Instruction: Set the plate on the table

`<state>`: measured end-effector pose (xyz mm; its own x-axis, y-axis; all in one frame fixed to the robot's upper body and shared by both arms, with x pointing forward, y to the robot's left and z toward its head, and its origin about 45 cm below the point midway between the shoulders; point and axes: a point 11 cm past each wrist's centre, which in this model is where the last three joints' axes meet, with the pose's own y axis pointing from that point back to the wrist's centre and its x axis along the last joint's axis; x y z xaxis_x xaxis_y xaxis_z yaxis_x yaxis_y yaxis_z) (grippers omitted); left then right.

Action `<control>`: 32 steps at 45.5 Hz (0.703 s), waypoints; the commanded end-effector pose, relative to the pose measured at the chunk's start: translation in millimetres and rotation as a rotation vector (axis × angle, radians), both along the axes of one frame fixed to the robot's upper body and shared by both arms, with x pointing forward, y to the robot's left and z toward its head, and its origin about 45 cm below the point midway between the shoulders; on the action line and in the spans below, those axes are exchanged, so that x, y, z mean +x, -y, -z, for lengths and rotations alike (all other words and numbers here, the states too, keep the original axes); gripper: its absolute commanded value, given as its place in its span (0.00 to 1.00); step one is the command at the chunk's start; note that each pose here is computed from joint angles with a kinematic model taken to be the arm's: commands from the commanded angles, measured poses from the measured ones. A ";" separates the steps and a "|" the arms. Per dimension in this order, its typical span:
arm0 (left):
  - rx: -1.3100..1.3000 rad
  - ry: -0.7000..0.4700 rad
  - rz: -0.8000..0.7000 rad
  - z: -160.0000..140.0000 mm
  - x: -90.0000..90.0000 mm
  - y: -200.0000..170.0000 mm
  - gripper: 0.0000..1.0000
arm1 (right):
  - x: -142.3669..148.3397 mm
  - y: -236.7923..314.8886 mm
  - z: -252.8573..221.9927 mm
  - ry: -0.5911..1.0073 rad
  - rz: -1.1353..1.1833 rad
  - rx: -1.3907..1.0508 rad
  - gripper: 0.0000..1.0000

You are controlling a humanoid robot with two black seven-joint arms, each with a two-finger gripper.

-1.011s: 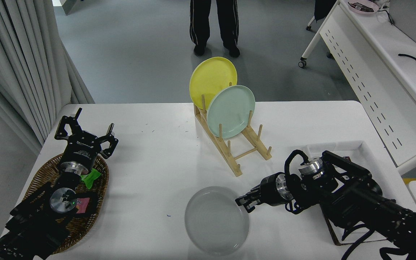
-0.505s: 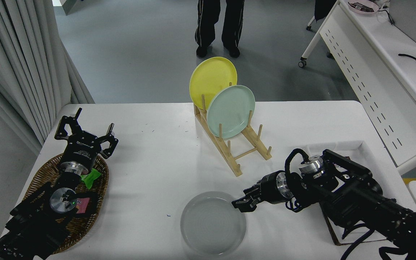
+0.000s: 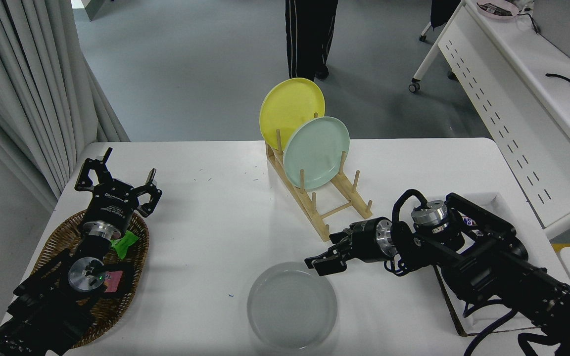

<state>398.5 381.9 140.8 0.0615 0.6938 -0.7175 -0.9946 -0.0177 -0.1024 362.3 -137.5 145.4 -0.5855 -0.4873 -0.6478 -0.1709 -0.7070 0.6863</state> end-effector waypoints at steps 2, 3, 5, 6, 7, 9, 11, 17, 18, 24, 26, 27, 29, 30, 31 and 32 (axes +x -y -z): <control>0.000 0.000 0.000 0.0 0.0 0.0 1.00 | -12.5 -11.9 -33.5 0.197 -0.169 0.246 1.00; 0.000 0.000 0.000 0.0 0.0 0.0 1.00 | -12.9 -11.6 -36.5 0.232 -0.179 0.265 1.00; 0.001 0.000 0.001 0.0 0.0 0.1 1.00 | -13.8 -11.0 -43.3 0.300 -0.199 0.301 1.00; 0.000 -0.001 0.001 0.1 0.0 0.2 1.00 | -13.3 -9.2 -46.0 0.326 -0.202 0.313 1.00; 0.001 0.000 0.001 0.0 0.0 0.1 1.00 | -13.1 -9.0 -49.0 0.353 -0.209 0.327 1.00; 0.000 0.000 0.000 0.0 0.0 0.0 1.00 | -12.0 -9.8 -55.0 0.402 -0.219 0.355 1.00; 0.000 0.000 0.000 0.0 0.0 0.0 1.00 | -7.6 -10.5 -65.8 0.453 -0.214 0.389 1.00; 0.000 0.000 0.000 0.0 0.0 0.0 1.00 | -3.1 -9.8 -87.2 0.506 -0.206 0.426 1.00; 0.000 0.000 0.000 0.0 0.0 0.0 1.00 | -2.8 -8.4 -88.3 0.511 -0.208 0.421 1.00; 0.000 0.000 0.000 0.0 0.0 0.0 1.00 | -1.1 6.6 -96.5 0.539 -0.206 0.394 1.00; 0.000 0.000 0.000 0.0 0.0 0.0 1.00 | 2.2 10.7 -100.8 0.554 -0.192 0.395 1.00; 0.000 0.000 0.000 0.0 0.0 0.0 1.00 | 9.9 14.7 -104.7 0.582 -0.139 0.382 1.00; 0.000 0.000 0.000 0.0 0.0 0.0 1.00 | 28.8 25.1 -112.5 0.656 0.011 0.339 1.00; 0.000 0.000 0.000 0.0 0.0 0.0 1.00 | 37.4 30.7 -115.6 0.693 0.089 0.313 1.00; 0.001 0.000 0.001 0.0 0.0 0.1 1.00 | 45.9 38.0 -118.4 0.727 0.168 0.282 1.00; 0.000 -0.001 0.001 0.1 0.0 0.2 1.00 | 52.3 45.9 -120.5 0.754 0.235 0.252 1.00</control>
